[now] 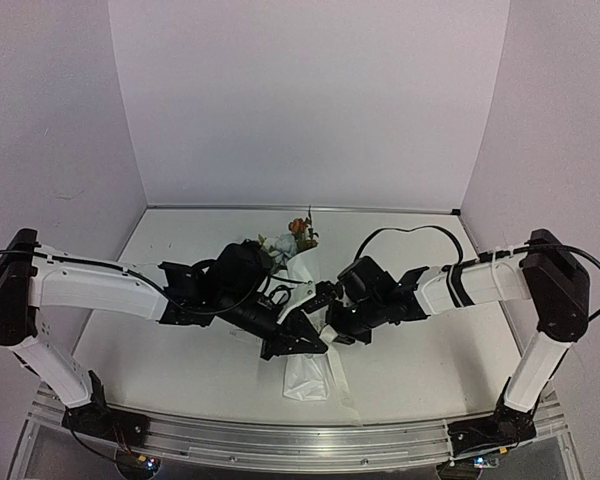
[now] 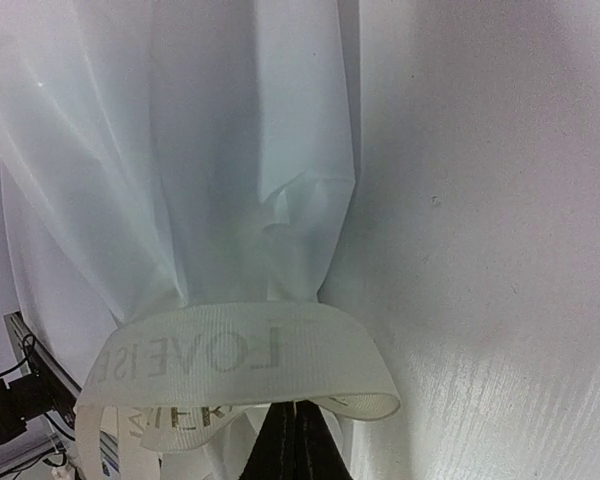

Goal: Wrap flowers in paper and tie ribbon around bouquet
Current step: Cross the half-tied ribbon at the center of the board.

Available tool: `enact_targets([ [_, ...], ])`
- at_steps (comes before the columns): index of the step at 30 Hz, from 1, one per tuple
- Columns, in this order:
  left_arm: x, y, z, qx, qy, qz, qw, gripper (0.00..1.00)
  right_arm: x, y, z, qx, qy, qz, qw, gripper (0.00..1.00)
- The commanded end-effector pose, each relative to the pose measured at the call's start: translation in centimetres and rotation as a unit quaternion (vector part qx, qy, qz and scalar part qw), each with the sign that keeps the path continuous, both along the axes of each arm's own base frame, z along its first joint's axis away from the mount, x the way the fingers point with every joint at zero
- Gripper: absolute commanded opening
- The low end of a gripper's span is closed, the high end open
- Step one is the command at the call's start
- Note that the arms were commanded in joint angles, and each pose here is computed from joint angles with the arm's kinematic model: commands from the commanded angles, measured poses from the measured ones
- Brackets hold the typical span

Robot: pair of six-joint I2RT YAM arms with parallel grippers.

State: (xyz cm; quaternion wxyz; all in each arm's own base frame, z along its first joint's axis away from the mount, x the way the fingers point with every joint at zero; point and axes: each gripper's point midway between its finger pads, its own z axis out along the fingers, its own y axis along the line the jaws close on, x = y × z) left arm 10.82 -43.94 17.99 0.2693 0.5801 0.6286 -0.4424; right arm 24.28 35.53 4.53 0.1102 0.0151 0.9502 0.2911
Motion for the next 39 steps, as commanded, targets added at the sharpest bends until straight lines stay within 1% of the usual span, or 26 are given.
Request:
enact_targets([
  [1, -0.7, -1.5, 2.1, -0.028, -0.019, -0.041, 0.999, 0.01, 1.2, 1.1, 1.7, 0.024, -0.022, 0.001, 0.999, 0.0],
  [7, -2.3, -3.1, -0.4, 0.009, -0.006, -0.079, 0.997, 0.01, 1.8, 1.1, 1.8, 0.033, -0.027, 0.004, 0.999, 0.0],
  [9, -2.6, -3.4, -1.3, 0.023, -0.002, -0.084, 0.996, 0.02, 2.0, 1.5, 1.7, 0.043, -0.028, 0.009, 0.999, 0.0],
  [13, -2.2, -3.9, -2.5, 0.045, -0.001, -0.072, 0.996, 0.06, 1.8, 2.0, 1.6, 0.058, -0.022, 0.027, 0.998, 0.0],
  [17, -0.3, -4.4, -2.2, 0.056, -0.011, -0.019, 0.998, 0.23, 1.6, 2.1, 1.5, 0.059, -0.022, 0.039, 0.997, 0.0],
  [19, 0.4, -4.4, -0.9, 0.041, -0.019, 0.01, 0.999, 0.36, 1.4, 2.0, 1.5, 0.058, -0.022, 0.042, 0.997, 0.0],
  [21, 1.4, -4.1, 0.5, 0.02, -0.028, 0.046, 0.998, 0.46, 1.4, 2.0, 1.5, 0.06, -0.023, 0.044, 0.997, 0.0],
  [23, 2.6, -3.3, 1.9, 0.002, -0.029, 0.083, 0.996, 0.49, 1.3, 2.0, 1.5, 0.06, -0.022, 0.046, 0.997, 0.0],
  [25, 4.9, -2.0, 2.9, -0.011, -0.016, 0.142, 0.99, 0.47, 1.2, 1.9, 1.5, 0.059, -0.022, 0.046, 0.997, 0.0],
  [26, 6.3, -1.1, 3.1, -0.012, -0.015, 0.175, 0.984, 0.43, 1.2, 1.9, 1.5, 0.058, -0.023, 0.045, 0.997, 0.0],
  [28, 8.6, 1.2, 2.6, -0.001, -0.004, 0.228, 0.974, 0.38, 1.2, 1.8, 1.7, 0.059, -0.025, 0.044, 0.997, 0.0],
  [31, 11.1, 4.1, 0.8, 0.023, 0.02, 0.285, 0.958, 0.37, 1.4, 2.0, 2.3, 0.068, -0.033, 0.043, 0.996, 0.0],
  [33, 11.9, 4.9, -0.7, 0.049, 0.032, 0.3, 0.952, 0.36, 1.6, 2.3, 2.8, 0.076, -0.04, 0.044, 0.995, 0.0],
  [39, 11.9, 4.6, -4.8, 0.118, 0.058, 0.283, 0.95, 0.35, 1.5, 2.4, 3.0, 0.079, -0.041, 0.044, 0.995, 0.0],
])
